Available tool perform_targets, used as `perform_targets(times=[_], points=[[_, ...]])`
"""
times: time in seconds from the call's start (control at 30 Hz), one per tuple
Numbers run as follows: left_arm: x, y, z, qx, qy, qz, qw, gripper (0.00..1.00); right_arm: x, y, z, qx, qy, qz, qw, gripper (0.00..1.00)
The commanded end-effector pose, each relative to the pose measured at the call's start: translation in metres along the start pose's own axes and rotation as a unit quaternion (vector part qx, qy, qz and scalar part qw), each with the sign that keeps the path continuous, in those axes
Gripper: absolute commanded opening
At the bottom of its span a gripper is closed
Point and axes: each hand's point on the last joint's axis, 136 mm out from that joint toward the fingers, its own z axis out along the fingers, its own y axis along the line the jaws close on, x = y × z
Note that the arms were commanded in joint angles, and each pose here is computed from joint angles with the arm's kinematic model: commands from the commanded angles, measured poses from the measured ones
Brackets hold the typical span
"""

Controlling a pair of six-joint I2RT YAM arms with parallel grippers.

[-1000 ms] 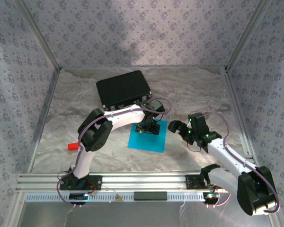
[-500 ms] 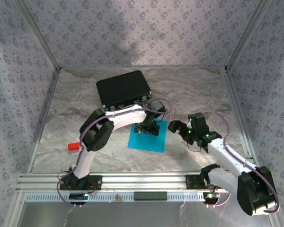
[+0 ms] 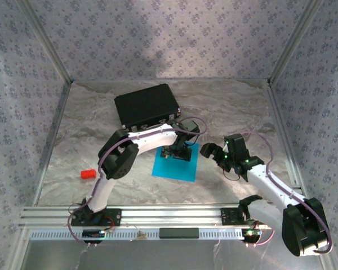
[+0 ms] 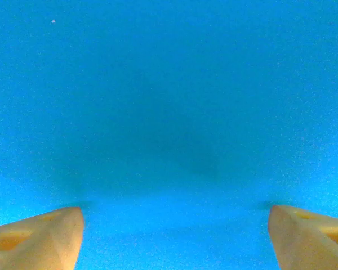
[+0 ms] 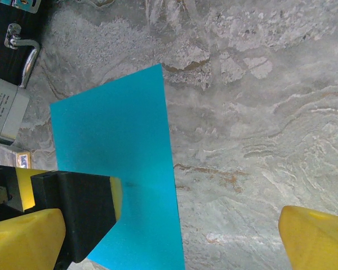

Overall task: Fold a paper plane with a square sheet of paper (pick it up from the middle)
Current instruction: First fold the square sheet of paper in half at the center of the table.

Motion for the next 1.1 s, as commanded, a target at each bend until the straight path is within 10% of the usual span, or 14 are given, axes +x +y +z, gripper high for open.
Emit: perform_targets(times=[0.0, 1.07], points=[[0.001, 0.002, -0.002, -0.019, 0.003, 0.0, 1.0, 0.85, 0.001, -0.002, -0.004, 0.007, 0.008, -0.006, 1.0, 0.99], [0.013, 0.002, 0.021, -0.023, 0.029, -0.015, 0.999, 0.89, 0.007, -0.006, -0.005, 0.005, 0.011, -0.001, 1.0, 0.99]])
